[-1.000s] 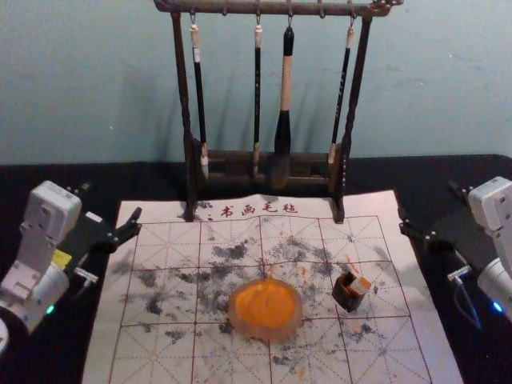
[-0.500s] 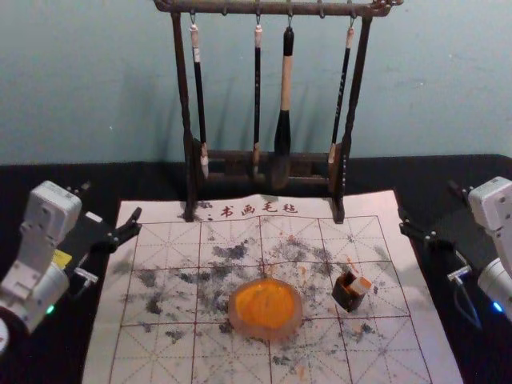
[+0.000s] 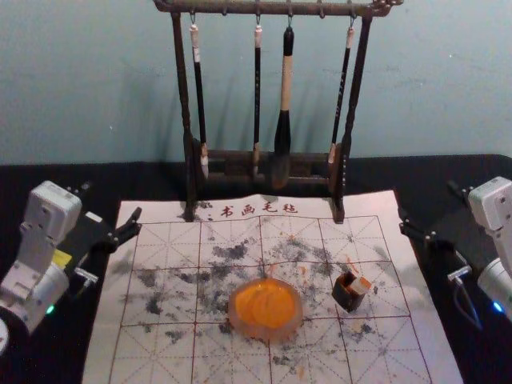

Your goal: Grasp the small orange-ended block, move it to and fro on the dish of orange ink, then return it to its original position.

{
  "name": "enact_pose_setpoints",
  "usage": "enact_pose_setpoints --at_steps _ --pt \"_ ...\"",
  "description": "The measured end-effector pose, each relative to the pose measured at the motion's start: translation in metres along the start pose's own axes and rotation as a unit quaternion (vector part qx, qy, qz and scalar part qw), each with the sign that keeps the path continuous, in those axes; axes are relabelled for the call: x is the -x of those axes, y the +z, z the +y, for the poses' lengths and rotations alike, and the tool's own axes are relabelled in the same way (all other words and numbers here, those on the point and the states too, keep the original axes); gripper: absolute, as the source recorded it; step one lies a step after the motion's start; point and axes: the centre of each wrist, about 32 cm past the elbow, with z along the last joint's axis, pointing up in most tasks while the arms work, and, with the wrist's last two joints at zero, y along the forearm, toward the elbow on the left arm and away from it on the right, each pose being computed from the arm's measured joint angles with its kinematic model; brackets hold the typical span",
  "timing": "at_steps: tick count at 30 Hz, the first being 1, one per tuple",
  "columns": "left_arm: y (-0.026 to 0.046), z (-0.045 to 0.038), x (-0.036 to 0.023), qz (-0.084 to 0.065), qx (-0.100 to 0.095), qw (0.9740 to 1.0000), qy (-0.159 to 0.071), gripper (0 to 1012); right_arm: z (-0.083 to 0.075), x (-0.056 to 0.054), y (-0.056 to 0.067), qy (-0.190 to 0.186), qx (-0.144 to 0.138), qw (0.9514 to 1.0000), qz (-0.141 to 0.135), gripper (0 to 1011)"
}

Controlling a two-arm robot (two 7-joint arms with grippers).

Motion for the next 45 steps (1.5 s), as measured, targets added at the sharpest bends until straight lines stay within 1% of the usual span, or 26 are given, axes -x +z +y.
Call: enact_pose_setpoints --at_steps 24,28,30,33,35,36,40,42,43,45 --pt "0.0 0.0 0.0 0.0 0.0 1.0 0.0 1001 0.0 0.0 0.0 0.0 0.0 1.0 0.0 1000" --pt "0.0 0.0 0.0 0.0 0.0 1.0 0.0 1001 0.001 -0.003 0.002 -0.003 -0.002 1.0 0.002 1000" --pt "0.0 0.0 0.0 0.0 0.0 1.0 0.0 1001 0.001 -0.007 0.005 -0.003 -0.008 0.9999 0.005 1000" --pt "0.0 0.0 0.0 0.0 0.0 1.0 0.0 1001 -0.004 -0.013 0.007 0.006 -0.023 0.9996 0.015 1000" --pt "0.0 0.0 0.0 0.0 0.0 1.0 0.0 1001 -0.008 -0.015 0.008 0.013 -0.029 0.9993 0.019 1000" --pt "0.0 0.0 0.0 0.0 0.0 1.0 0.0 1001 -0.013 -0.017 0.008 0.024 -0.034 0.9989 0.023 1000" --pt "0.0 0.0 0.0 0.0 0.0 1.0 0.0 1001 -0.023 -0.018 0.009 0.049 -0.044 0.9975 0.028 1000" --pt "0.0 0.0 0.0 0.0 0.0 1.0 0.0 1001 -0.033 -0.018 0.011 0.074 -0.052 0.9953 0.035 1000" --pt "0.0 0.0 0.0 0.0 0.0 1.0 0.0 1002 -0.033 -0.018 0.011 0.074 -0.052 0.9953 0.035 1000" --pt "0.0 0.0 0.0 0.0 0.0 1.0 0.0 1001 -0.043 -0.017 0.012 0.1 -0.061 0.9922 0.044 1000"
